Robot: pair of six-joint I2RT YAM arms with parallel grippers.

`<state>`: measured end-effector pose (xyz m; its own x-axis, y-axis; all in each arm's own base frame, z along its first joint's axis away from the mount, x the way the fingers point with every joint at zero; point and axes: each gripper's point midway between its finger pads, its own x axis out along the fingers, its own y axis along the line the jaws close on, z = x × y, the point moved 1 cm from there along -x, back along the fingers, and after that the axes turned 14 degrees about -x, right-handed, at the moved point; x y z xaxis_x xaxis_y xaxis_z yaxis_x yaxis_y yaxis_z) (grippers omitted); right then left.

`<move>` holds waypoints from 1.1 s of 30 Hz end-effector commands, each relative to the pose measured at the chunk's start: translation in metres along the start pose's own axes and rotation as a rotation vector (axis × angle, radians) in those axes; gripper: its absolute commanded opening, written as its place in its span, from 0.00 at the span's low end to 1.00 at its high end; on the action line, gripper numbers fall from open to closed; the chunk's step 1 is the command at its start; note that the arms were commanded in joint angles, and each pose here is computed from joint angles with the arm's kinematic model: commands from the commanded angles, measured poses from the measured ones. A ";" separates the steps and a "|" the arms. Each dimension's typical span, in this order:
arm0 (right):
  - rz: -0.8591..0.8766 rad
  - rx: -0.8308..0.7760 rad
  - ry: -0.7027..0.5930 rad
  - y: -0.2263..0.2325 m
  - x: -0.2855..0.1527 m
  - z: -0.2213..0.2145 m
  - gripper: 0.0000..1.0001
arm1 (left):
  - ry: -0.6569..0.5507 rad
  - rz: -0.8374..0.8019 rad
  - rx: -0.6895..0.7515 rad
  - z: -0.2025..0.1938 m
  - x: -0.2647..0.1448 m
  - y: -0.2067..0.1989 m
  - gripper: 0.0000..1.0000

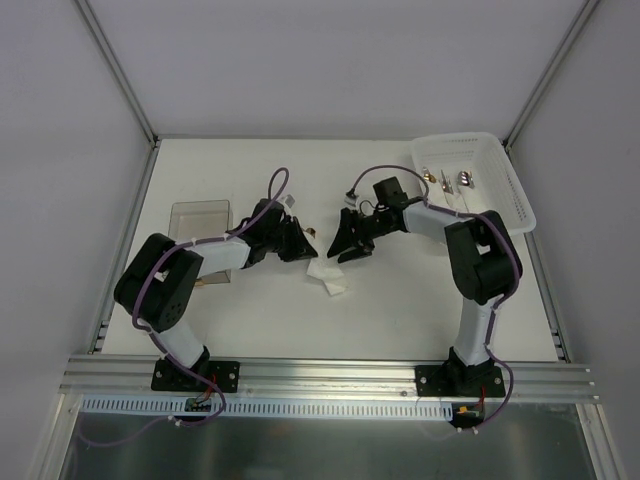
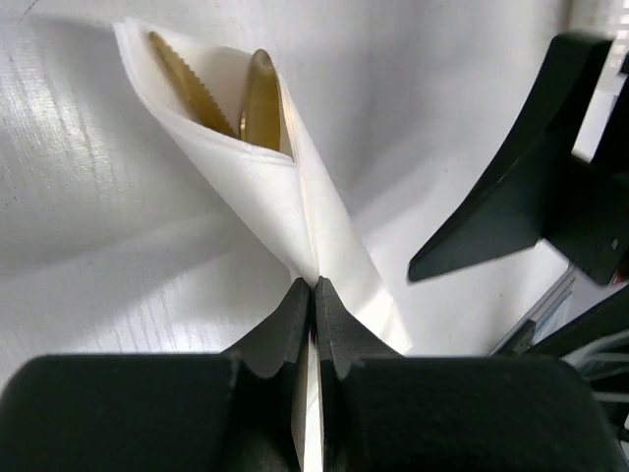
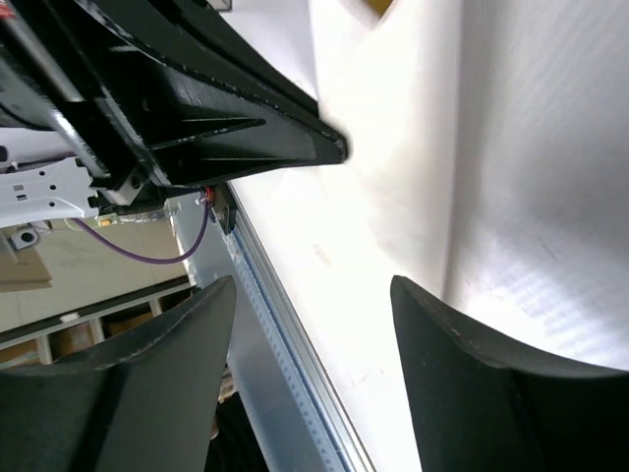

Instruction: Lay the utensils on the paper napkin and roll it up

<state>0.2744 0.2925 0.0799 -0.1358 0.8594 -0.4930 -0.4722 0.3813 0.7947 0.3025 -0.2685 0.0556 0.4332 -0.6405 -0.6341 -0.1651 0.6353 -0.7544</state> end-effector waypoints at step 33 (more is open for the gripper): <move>0.233 -0.384 -0.132 0.066 -0.069 -0.002 0.86 | 0.204 -0.582 0.257 -0.027 -0.091 -0.125 0.00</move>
<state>0.2583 0.2546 0.1150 -0.1660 0.9207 -0.3533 -0.6584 0.1633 0.7347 0.2645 -0.3017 0.1639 0.2342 -0.9297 -0.2843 0.1668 0.3265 -0.9303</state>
